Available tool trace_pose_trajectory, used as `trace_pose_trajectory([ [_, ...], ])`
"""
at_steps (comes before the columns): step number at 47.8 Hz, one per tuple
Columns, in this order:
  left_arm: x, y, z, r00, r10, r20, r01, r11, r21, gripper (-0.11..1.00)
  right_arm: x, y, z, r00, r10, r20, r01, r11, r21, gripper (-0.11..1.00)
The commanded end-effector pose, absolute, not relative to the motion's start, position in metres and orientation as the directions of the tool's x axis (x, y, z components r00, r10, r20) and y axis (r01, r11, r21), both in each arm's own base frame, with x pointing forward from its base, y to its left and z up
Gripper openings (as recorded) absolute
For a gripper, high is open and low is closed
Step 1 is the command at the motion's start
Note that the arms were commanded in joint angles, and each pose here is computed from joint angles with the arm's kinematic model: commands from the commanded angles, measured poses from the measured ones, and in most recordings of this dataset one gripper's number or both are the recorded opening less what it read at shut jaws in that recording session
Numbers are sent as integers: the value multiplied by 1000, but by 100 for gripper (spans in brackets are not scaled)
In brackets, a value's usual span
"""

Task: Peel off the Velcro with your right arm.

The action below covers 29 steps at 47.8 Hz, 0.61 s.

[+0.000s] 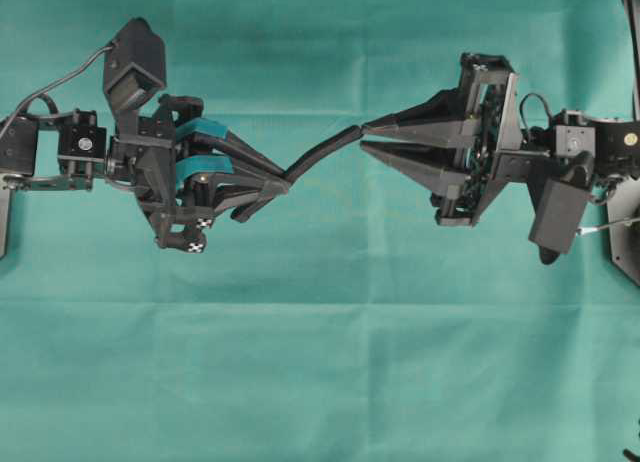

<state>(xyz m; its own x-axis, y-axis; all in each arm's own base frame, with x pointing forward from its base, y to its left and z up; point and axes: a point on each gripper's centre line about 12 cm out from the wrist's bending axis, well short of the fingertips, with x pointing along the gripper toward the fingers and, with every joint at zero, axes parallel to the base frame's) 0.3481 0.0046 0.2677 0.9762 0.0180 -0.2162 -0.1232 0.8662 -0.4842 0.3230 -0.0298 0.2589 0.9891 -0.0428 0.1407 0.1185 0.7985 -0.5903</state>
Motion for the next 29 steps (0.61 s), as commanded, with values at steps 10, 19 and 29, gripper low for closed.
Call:
trace_pose_trajectory([
  [10,347,5,279,984,20,-177,-106,865,-491,10,323,-32,265,984,-55,167,143,802,-580,-3],
  [19,347,6,280,984,22,-176,-107,865,-491,10,321,-32,263,985,-56,166,143,803,-579,-3],
  [29,347,6,281,984,22,-174,-106,865,-491,10,321,-32,261,985,-55,163,140,804,-578,-3],
])
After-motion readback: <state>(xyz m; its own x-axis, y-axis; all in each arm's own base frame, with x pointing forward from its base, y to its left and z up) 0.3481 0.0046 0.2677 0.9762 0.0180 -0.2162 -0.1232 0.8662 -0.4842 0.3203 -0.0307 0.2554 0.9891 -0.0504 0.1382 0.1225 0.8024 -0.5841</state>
